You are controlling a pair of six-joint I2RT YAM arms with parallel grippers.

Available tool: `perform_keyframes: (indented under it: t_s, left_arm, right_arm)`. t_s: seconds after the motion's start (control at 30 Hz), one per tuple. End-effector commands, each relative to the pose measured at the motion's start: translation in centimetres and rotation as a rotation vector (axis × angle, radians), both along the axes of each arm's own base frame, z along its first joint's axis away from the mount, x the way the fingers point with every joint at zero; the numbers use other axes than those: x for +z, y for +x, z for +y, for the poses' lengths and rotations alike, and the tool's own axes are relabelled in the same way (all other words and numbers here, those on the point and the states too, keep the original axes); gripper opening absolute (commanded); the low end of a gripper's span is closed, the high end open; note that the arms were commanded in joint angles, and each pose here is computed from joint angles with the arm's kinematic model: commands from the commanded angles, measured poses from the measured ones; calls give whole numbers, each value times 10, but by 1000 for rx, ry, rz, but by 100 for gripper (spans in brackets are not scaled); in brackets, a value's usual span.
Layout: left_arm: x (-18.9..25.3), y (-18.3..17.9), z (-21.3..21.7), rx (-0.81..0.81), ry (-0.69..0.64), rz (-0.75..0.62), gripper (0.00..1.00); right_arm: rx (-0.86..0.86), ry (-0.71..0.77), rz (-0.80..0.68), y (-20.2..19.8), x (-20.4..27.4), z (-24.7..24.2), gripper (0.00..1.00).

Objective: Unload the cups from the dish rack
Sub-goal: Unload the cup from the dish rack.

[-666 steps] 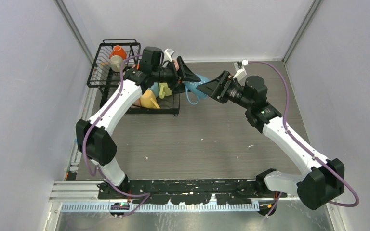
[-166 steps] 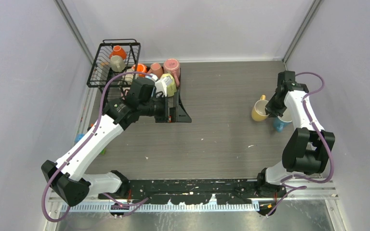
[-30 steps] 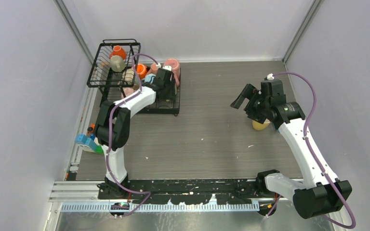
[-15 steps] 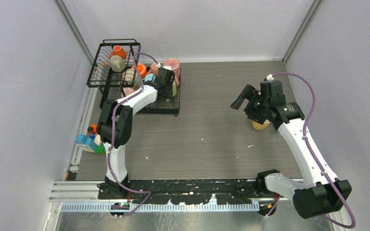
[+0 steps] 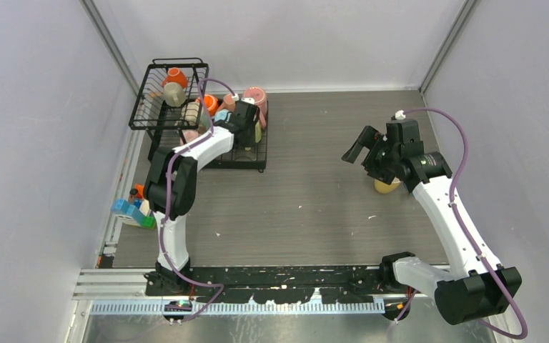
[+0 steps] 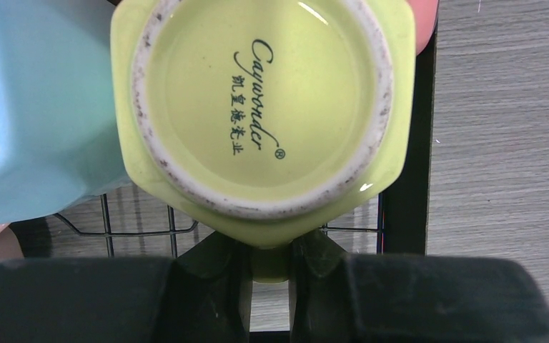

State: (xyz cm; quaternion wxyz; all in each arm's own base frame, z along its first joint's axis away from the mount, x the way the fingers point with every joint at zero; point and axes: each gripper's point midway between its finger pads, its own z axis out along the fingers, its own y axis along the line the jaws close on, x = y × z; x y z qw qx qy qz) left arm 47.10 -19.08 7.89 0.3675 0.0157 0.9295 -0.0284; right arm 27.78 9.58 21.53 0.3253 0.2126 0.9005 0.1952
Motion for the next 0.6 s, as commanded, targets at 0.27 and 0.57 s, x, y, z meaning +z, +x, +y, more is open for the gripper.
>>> perform_keyframes:
  t_s: [0.27, 0.57]
  left_arm:
    - [52, 8, -9, -39, -16, -137, 0]
    - [73, 1, -9, -54, 7, -177, 0]
  right_arm:
    - [27, 21, -63, 5, 11, 5, 100]
    - [36, 44, -74, 9, 9, 11, 100]
